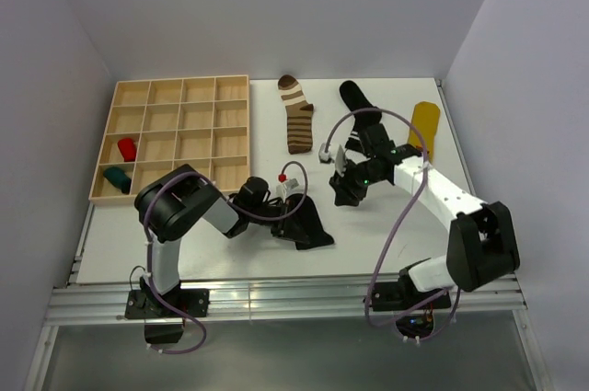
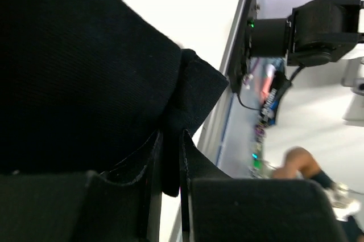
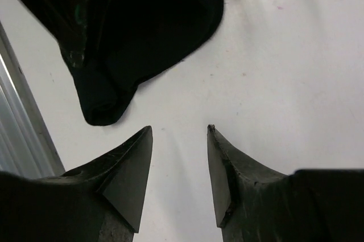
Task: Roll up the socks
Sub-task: Roll the sock at the center of the board.
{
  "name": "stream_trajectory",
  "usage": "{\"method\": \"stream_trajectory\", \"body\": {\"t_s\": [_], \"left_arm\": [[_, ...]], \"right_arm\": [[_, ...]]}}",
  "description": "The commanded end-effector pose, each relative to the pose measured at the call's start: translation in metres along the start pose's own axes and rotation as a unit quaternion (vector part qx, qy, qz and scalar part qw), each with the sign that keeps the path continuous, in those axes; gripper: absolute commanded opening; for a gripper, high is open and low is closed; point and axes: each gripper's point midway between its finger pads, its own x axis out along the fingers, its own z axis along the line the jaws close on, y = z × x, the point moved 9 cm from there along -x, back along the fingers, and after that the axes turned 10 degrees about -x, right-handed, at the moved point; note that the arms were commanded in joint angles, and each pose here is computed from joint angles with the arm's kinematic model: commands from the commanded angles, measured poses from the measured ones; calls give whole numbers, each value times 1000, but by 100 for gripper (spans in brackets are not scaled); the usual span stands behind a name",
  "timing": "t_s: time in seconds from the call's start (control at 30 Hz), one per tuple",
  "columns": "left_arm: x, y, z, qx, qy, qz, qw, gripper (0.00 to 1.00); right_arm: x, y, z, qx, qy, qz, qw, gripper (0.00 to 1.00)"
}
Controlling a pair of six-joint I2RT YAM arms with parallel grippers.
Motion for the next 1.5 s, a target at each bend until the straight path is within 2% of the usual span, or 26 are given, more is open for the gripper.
{"method": "stream_trajectory", "body": {"t_s": [0.0,0.13,0.23,0.7,1.2,1.37,1.47], "left_arm": [[-7,26,29,-117,-64,76,988,0],[-10,27,32,-151,-89,87,981,0],[-13,26,34,-158,-102,87,978,0],[-18,17,35,-175,-113,93,974,0],[-20,16,37,-176,-115,100,973,0],[-18,13,37,-177,-112,104,972,0],[-17,12,35,-175,-109,107,973,0]], "right_arm": [[13,-4,22,-101,-10,0,995,51],[31,0,52,-177,-7,14,984,56],[39,2,68,-204,-21,19,979,57],[52,-5,101,-269,-36,-4,963,59],[79,-1,121,-299,-80,21,951,57],[84,-1,121,-301,-64,32,951,57],[90,-1,119,-291,-57,53,954,51]]}}
